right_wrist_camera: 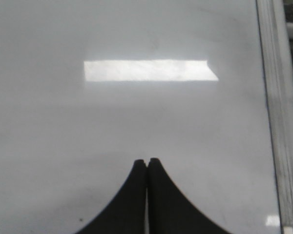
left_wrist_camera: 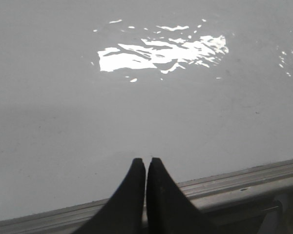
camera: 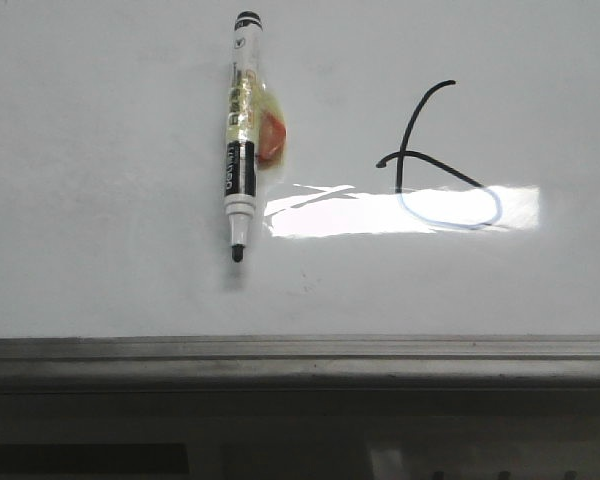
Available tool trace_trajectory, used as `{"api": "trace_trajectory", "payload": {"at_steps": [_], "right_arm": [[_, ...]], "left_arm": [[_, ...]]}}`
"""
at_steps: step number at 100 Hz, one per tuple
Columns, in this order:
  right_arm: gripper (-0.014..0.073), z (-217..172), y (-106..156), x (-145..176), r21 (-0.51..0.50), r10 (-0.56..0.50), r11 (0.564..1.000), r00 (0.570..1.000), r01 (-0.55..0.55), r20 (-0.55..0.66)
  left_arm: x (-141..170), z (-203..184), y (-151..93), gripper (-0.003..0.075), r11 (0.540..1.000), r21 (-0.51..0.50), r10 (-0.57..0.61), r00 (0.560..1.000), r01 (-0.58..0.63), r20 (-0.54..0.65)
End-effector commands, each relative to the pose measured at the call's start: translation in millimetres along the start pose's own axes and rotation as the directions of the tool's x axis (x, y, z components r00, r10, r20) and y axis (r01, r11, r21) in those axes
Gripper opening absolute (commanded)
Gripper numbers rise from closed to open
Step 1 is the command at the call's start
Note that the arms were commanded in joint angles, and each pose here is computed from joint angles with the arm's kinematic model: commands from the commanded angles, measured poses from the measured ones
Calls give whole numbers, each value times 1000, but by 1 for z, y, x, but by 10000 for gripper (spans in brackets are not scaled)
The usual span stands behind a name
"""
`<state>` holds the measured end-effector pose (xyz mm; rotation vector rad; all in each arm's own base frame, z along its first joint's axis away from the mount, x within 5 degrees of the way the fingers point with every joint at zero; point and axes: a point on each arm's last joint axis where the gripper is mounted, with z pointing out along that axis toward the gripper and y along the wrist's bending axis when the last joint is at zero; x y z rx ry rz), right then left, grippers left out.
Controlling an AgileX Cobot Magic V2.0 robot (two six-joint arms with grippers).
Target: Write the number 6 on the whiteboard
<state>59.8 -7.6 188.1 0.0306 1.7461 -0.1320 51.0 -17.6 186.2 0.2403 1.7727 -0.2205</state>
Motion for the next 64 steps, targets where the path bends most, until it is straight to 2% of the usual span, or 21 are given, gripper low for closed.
{"api": "trace_trajectory", "payload": {"at_steps": [1,5,10,64], "right_arm": [[-53,-2,-1,6,13,-2,1000,1000,2,-13],[-53,-4,-2,12,23,0,1000,998,1,-64],[-53,-5,-2,10,24,1,1000,999,0,-35],[-53,-5,-2,11,24,1,1000,999,0,-43]], "left_arm": [[0,0,1,-20,1000,-15,-21,997,22,74],[0,0,1,-20,1000,-15,-21,997,22,74],[0,0,1,-20,1000,-15,-21,997,22,74],[0,0,1,-20,1000,-14,-23,997,24,74]]}}
